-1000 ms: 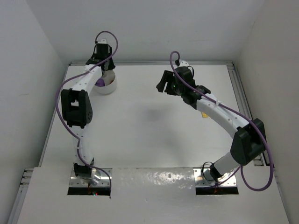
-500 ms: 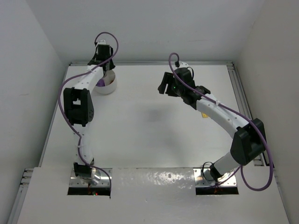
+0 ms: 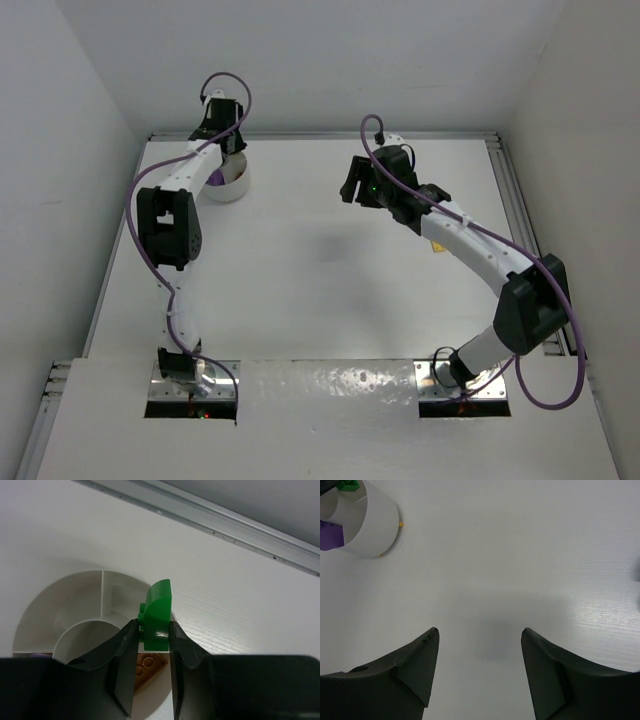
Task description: Sort the legos into containers by color
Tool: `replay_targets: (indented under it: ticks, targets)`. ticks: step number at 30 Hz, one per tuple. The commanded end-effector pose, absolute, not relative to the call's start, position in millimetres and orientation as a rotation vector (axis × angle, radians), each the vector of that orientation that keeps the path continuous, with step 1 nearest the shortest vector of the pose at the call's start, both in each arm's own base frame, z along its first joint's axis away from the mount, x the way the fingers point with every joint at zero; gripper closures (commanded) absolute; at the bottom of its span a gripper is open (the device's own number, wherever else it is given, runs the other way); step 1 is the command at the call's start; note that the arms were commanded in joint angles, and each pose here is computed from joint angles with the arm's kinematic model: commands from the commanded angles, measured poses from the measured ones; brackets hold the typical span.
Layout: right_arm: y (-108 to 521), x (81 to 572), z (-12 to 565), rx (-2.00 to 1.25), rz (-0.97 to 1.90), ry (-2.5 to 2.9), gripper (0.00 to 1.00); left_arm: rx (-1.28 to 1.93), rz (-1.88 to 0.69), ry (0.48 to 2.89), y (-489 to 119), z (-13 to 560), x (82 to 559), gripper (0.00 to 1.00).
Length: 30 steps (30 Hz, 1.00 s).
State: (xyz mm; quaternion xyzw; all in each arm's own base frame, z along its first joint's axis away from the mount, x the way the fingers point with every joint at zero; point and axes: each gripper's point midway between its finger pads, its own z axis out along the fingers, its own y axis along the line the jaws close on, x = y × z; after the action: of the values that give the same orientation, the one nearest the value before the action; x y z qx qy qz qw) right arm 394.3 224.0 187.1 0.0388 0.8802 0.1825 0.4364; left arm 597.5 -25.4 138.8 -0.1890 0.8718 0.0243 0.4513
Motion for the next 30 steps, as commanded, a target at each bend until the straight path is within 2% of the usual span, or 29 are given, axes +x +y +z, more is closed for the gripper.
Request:
replay_targets:
  ticks: [1, 2, 3, 5, 9, 13, 24, 30]
  targets:
    - [221.7, 398.6, 217.7, 0.086, 0.465, 2.115, 0.34, -0.535, 0.072, 2.122, -18.9, 143.7, 597.4, 1.0]
    - [221.3, 398.6, 219.1, 0.084, 0.462, 2.113, 0.34, -0.534, 0.079, 2.123, -18.0, 142.7, 597.7, 0.99]
    - [220.8, 398.8, 219.8, 0.078, 0.457, 2.112, 0.34, -0.535, 0.08, 2.121, -17.7, 143.6, 597.6, 0.91]
    - [219.2, 398.4, 219.8, 0.078, 0.448, 2.112, 0.34, -0.532, 0.081, 2.119, -17.6, 145.3, 597.5, 0.88]
    - [218.5, 398.2, 219.9, 0.081, 0.447, 2.107, 0.34, -0.522, 0.07, 2.105, -18.6, 151.5, 599.4, 0.71]
    - [219.4, 399.2, 221.1, 0.082, 0.453, 2.101, 0.34, -0.511, 0.069, 2.1, -19.0, 155.0, 601.0, 0.62]
    - [217.5, 397.6, 218.8, 0.068, 0.438, 2.117, 0.34, -0.496, 0.032, 2.08, -24.0, 166.3, 606.5, 0.61]
    - [173.8, 402.3, 189.6, 0.182, 0.348, 2.269, 0.35, -0.346, -0.124, 2.019, -51.8, 217.8, 612.8, 0.62]
